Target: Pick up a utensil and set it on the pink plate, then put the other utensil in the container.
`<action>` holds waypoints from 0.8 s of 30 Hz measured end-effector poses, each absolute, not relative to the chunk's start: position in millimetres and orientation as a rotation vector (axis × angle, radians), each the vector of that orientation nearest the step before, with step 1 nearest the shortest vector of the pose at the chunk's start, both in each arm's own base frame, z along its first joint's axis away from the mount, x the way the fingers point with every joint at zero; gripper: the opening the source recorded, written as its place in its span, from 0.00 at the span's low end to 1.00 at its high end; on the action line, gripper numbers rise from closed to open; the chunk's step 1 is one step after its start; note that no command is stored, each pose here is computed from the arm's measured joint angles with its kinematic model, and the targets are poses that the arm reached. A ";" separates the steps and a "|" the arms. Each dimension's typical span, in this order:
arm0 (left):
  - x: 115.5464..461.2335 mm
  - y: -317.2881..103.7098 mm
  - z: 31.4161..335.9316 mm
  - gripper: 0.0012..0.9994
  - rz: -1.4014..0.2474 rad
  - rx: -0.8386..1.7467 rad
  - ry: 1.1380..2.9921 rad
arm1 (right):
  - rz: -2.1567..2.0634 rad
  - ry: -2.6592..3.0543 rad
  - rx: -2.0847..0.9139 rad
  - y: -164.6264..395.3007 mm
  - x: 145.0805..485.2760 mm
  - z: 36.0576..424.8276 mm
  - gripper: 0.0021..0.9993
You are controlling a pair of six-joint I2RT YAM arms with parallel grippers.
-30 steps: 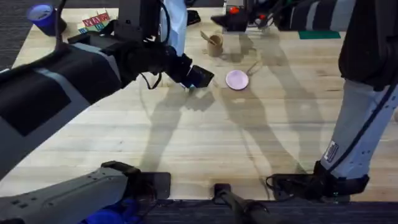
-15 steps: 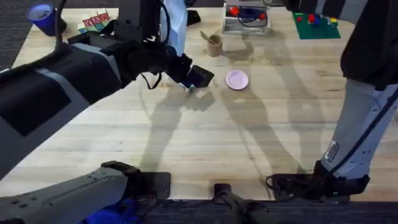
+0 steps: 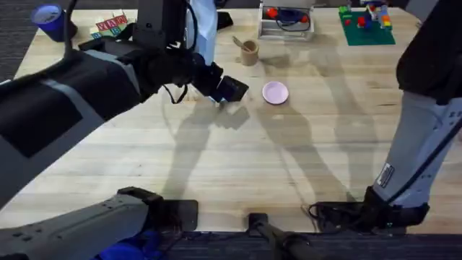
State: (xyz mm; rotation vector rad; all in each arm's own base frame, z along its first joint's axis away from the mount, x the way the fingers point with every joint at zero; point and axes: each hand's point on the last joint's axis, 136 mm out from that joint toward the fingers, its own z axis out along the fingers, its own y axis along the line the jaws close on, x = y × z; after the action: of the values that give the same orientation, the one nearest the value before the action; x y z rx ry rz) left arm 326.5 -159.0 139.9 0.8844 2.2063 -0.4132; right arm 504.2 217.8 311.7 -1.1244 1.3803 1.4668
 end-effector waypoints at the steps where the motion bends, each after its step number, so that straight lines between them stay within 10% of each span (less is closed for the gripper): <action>1: 326.5 -159.0 139.9 0.99 -0.413 0.884 2.206 | 1.467 1.381 -1.124 217.8 504.2 313.3 1.00; 17: 326.5 -159.0 139.9 0.99 -0.413 0.884 2.206 | 1.366 1.451 -0.900 195.9 544.1 318.1 1.00; 24: 326.5 -159.0 139.9 0.99 -0.413 0.884 2.206 | 1.207 1.800 -0.555 165.6 590.6 257.2 1.00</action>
State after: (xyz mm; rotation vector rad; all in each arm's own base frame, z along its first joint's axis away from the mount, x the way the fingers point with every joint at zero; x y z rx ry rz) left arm 326.5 -159.0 139.9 0.8843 2.2064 -0.4130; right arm 590.6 165.6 257.2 -0.5547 1.8001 1.2072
